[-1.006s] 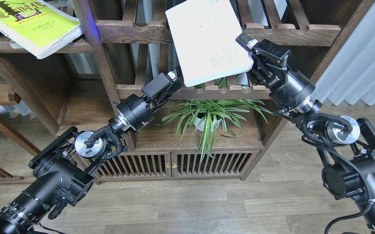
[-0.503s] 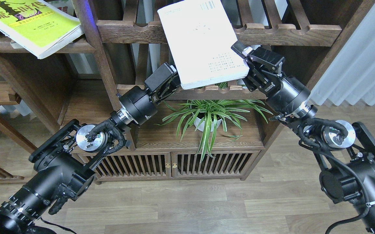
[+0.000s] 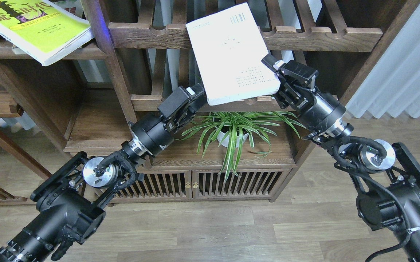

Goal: Organize books on shelf
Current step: 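Bring the left gripper to the white book and grasp its edge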

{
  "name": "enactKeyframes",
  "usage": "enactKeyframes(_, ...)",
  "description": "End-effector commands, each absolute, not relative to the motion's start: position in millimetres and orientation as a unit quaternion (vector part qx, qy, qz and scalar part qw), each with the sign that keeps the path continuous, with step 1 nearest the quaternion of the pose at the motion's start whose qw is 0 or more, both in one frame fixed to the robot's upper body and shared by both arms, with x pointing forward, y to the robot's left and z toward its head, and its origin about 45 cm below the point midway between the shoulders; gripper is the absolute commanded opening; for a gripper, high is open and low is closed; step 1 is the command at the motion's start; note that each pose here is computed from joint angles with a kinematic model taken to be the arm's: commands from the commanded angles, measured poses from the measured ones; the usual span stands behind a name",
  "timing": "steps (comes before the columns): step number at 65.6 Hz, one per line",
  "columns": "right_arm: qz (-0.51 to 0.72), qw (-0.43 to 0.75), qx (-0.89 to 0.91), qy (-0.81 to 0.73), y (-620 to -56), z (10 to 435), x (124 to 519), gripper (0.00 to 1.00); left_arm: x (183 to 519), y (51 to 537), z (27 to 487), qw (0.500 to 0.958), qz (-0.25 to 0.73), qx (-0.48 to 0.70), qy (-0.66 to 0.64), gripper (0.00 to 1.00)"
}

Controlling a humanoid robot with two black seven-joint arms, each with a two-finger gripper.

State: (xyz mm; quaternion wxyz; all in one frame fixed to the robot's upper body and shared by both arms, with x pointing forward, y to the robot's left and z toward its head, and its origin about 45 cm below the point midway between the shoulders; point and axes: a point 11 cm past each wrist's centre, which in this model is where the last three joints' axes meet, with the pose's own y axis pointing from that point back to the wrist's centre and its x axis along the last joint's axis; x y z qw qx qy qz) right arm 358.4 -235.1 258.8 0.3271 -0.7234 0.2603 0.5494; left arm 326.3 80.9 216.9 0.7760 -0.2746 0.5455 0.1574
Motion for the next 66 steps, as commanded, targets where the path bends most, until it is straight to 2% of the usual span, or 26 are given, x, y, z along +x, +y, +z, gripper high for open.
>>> enactKeyframes(1, 0.552, 0.327, -0.722, 0.261, -235, 256, 358, 0.04, 324, 85, 222, 0.772, 0.156, -0.290, 0.543, 0.97)
enactKeyframes(24, 0.565, 0.314, -0.717, 0.259, -230, 233, 341, 0.04, 345, 104, 245, 0.775, 0.168, -0.327, 0.514, 0.95)
enactKeyframes(66, 0.563, 0.309, -0.732, 0.226, -207, 248, 340, 0.04, 348, 103, 239, 0.777, 0.173, -0.315, 0.516, 0.92)
